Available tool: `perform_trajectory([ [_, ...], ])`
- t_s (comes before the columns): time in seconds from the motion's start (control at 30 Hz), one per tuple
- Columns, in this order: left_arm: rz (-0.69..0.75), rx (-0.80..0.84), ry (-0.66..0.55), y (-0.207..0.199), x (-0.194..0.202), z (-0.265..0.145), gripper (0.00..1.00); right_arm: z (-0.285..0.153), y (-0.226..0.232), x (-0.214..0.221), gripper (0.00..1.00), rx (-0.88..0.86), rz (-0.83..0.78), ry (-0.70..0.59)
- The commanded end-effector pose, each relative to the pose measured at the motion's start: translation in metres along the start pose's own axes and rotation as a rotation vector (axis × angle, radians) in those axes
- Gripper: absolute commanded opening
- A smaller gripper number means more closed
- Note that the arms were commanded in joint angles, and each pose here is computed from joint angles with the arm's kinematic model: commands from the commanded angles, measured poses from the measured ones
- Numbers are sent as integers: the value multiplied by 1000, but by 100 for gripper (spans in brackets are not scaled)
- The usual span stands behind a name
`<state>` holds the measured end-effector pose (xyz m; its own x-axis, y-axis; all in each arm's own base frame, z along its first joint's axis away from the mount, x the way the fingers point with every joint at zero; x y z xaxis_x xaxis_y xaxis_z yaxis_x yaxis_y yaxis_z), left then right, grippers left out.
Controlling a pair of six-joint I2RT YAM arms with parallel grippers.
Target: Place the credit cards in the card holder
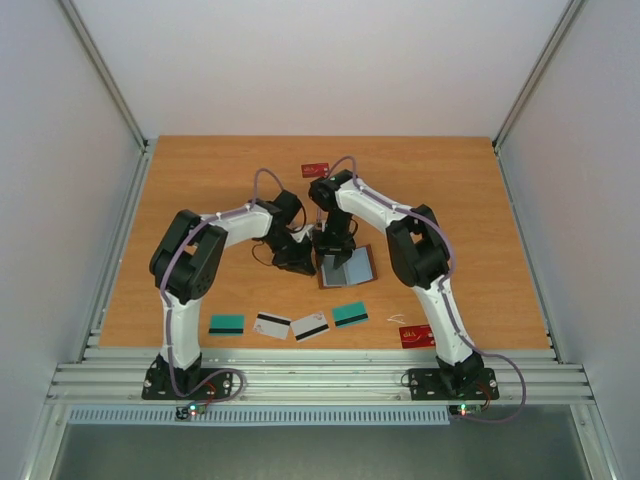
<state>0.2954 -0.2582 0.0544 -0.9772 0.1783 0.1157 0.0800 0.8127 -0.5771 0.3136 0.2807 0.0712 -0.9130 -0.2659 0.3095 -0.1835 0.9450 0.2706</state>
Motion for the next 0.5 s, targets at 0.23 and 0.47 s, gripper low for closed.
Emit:
perform_trajectory([
  [0.23, 32, 29, -106, -22, 4, -40, 9, -57, 12, 25, 47, -184, -64, -190],
  [0.47, 19, -58, -156, -21, 21, -69, 16, -68, -9, 47, 47, -167, -86, -250],
])
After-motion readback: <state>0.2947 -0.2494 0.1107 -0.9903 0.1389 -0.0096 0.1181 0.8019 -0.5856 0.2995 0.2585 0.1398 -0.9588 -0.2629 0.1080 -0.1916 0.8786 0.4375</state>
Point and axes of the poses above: each gripper's point midway between its finger pads, its own z axis out along the fingers, its own y axis along the line the jaws close on, x = y × z, the point moved 4 cm from there along -z, back along the fingers, and after that the axes turned 5 degrees about -z, right-handed, at the moved point
